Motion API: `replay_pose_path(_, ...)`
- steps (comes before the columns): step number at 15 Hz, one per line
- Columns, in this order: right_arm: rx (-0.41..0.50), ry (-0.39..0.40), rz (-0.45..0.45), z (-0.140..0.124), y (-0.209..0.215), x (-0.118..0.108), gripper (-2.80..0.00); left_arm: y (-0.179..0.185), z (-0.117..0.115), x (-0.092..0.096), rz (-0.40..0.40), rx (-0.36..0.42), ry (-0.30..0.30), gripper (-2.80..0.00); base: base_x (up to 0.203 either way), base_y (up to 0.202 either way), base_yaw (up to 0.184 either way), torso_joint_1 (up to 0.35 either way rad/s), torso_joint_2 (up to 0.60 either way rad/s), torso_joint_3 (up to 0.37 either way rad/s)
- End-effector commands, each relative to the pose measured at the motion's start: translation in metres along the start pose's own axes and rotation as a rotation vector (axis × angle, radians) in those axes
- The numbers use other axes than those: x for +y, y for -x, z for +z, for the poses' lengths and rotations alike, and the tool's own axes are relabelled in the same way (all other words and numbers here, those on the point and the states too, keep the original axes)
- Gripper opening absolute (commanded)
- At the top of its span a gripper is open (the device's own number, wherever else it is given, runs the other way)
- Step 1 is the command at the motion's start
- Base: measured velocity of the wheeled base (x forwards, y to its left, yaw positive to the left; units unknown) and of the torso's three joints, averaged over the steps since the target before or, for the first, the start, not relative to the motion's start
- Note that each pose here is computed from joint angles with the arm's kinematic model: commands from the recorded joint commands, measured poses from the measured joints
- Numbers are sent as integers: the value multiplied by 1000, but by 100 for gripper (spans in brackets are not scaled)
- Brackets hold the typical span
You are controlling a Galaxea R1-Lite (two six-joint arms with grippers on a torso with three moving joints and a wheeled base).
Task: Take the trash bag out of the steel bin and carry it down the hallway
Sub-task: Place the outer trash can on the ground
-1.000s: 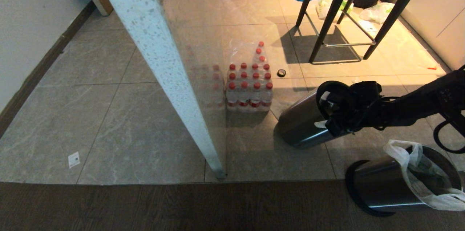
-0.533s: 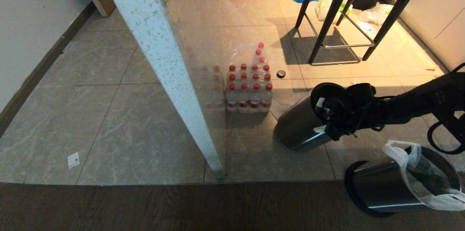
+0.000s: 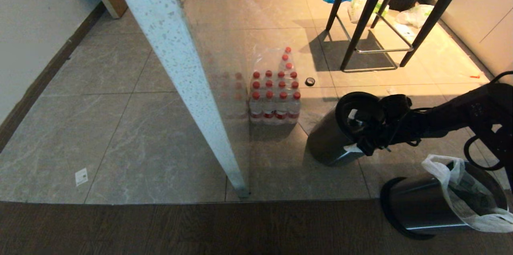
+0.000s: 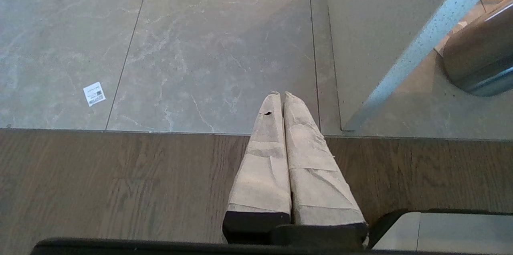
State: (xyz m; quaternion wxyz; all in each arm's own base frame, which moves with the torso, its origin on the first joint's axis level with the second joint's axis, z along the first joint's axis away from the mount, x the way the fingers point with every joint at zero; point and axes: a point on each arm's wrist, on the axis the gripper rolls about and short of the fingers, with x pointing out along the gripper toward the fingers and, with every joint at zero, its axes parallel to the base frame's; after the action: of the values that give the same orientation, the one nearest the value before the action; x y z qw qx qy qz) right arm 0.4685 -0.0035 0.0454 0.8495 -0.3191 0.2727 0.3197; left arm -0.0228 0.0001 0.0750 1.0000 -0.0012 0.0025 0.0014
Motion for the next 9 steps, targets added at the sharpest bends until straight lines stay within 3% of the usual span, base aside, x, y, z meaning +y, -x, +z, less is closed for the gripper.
replay_pose_path(1, -20, 9, -33, 6, 12, -9, 0, 0, 0, 0, 0, 0, 1, -280, 0, 0, 0, 0, 0, 0)
replay_pose_path(6, -60, -85, -140, 14, 64, -34, 0, 0, 0, 0, 0, 0, 1, -280, 0, 0, 0, 0, 0, 0)
replay_pose_path(9, -82, -94, -192, 21, 92, -42, 0, 0, 0, 0, 0, 0, 1, -280, 0, 0, 0, 0, 0, 0)
